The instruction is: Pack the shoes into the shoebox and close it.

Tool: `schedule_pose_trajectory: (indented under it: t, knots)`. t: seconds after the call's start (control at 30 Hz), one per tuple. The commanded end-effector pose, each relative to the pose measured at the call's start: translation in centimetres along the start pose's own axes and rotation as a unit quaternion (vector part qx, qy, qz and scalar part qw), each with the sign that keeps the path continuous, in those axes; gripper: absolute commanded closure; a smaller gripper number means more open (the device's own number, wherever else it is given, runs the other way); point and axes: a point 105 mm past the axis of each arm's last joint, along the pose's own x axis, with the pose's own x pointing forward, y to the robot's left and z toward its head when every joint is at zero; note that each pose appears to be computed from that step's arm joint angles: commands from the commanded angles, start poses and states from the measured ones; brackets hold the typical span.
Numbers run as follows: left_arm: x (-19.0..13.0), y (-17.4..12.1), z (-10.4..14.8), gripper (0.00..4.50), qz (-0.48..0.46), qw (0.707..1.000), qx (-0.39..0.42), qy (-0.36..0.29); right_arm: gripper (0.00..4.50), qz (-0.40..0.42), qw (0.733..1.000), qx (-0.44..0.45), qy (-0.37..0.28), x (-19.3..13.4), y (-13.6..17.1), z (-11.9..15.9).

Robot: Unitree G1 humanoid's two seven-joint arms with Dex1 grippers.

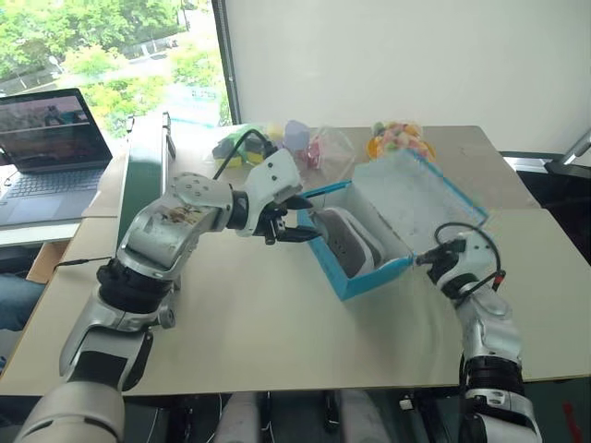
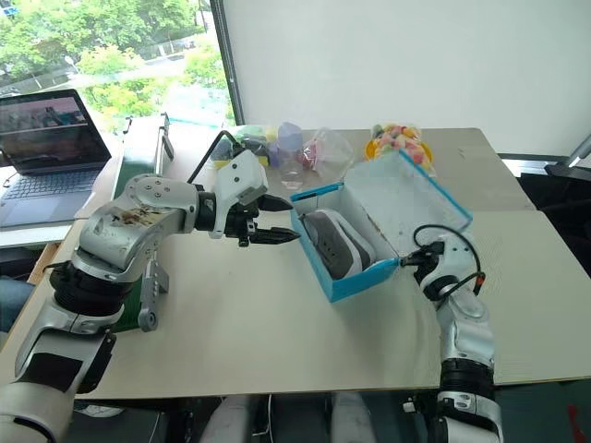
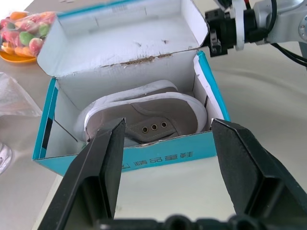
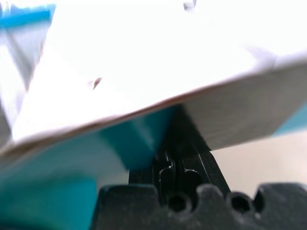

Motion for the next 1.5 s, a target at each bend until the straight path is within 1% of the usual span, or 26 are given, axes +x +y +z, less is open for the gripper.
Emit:
schedule_pose_trajectory:
  t: [0.03, 0.13, 0.2, 0.27, 0.3, 0.37, 0.4, 0.43, 0.47, 0.53, 0.6, 0.7, 0.77, 0.93, 1.03, 1.17, 1.2, 1.27, 1.33, 1.37, 1.4, 1.43, 1.5]
  knots:
    - [-0.3, 0.3, 0.0, 1.48, 0.017, 1.000, 0.000, -0.001, 4.41, 0.069, 0.991, 0.065, -0.093, -0.1, 2.1, 6.1]
    - [-0.4, 0.2, -0.1, 1.48, 0.017, 1.000, -0.004, 0.000, 4.41, 0.153, 0.975, 0.123, -0.107, -0.8, 5.1, 8.9]
    - [-0.4, 0.2, -0.1, 1.48, 0.018, 1.000, -0.004, 0.000, 4.41, 0.208, 0.961, 0.156, -0.094, -1.3, 7.1, 9.8]
    - [-0.4, 0.2, -0.1, 1.48, 0.019, 1.000, -0.005, 0.000, 4.41, 0.257, 0.948, 0.172, -0.071, -1.8, 8.9, 10.2]
    - [-0.4, 0.3, -0.1, 1.48, 0.021, 1.000, -0.005, 0.000, 4.41, 0.288, 0.943, 0.163, -0.043, -2.0, 10.2, 10.0]
    - [-0.4, 0.4, -0.1, 1.48, 0.024, 1.000, -0.006, -0.001, 4.41, 0.314, 0.937, 0.152, -0.011, -2.3, 11.5, 9.6]
    - [-0.5, 0.4, -0.1, 1.48, 0.026, 1.000, -0.006, -0.001, 4.41, 0.332, 0.934, 0.130, 0.013, -2.2, 12.5, 9.1]
    - [-0.6, 0.6, -0.1, 1.48, 0.031, 0.999, -0.007, -0.001, 4.41, 0.332, 0.935, 0.116, 0.042, -1.6, 13.2, 8.5]
    - [-0.8, 0.8, -0.1, 1.48, 0.037, 0.999, -0.009, -0.001, 4.41, 0.334, 0.937, 0.090, 0.057, -1.0, 13.8, 8.1]
    - [-1.1, 1.1, -0.4, 1.48, 0.049, 0.999, -0.015, 0.001, 4.41, 0.340, 0.935, 0.065, 0.077, 0.2, 15.0, 7.9]
    - [-1.4, 1.3, -0.8, 1.48, 0.059, 0.998, -0.021, 0.006, 4.41, 0.335, 0.937, 0.028, 0.092, 1.3, 15.5, 7.4]
    - [-1.8, 1.6, -1.4, 1.48, 0.079, 0.996, -0.031, 0.012, 4.41, 0.324, 0.939, -0.022, 0.115, 3.4, 16.3, 6.0]
    - [-1.9, 1.8, -1.5, 1.48, 0.090, 0.995, -0.035, 0.012, 4.41, 0.316, 0.937, -0.052, 0.139, 4.3, 16.5, 4.5]
    - [-2.5, 2.2, -1.9, 1.48, 0.130, 0.990, -0.044, 0.014, 4.41, 0.302, 0.927, -0.112, 0.192, 5.1, 16.9, 0.2]
    - [-3.1, 2.7, -2.5, 1.48, 0.162, 0.985, -0.044, 0.025, 4.41, 0.294, 0.908, -0.178, 0.241, 4.5, 15.9, -2.7]
    - [-3.4, 3.1, -2.5, 1.48, 0.180, 0.982, -0.047, 0.023, 4.41, 0.292, 0.890, -0.216, 0.275, 3.7, 15.2, -4.6]
    - [-3.5, 3.1, -2.5, 1.48, 0.182, 0.982, -0.049, 0.021, 4.41, 0.297, 0.890, -0.214, 0.272, 3.6, 15.4, -4.5]
    - [-3.6, 3.2, -2.4, 1.48, 0.186, 0.981, -0.050, 0.018, 4.41, 0.314, 0.893, -0.197, 0.255, 3.5, 16.3, -3.4]
    - [-3.8, 3.3, -2.5, 1.48, 0.195, 0.979, -0.048, 0.016, 4.41, 0.331, 0.898, -0.181, 0.227, 3.5, 17.2, -1.5]
    - [-4.0, 3.0, -2.4, 1.48, 0.189, 0.981, -0.047, 0.006, 4.41, 0.343, 0.896, -0.190, 0.209, 3.4, 17.6, 0.1]
    - [-4.3, 2.8, -2.4, 1.48, 0.188, 0.981, -0.050, -0.005, 4.41, 0.359, 0.887, -0.220, 0.190, 3.1, 17.7, 1.6]
    - [-4.6, 2.6, -2.5, 1.48, 0.187, 0.981, -0.052, -0.012, 4.41, 0.369, 0.879, -0.243, 0.179, 2.8, 17.8, 2.5]
    - [-5.1, 2.2, -3.1, 1.48, 0.191, 0.980, -0.057, -0.012, 4.41, 0.396, 0.866, -0.260, 0.162, 1.9, 18.2, 4.0]
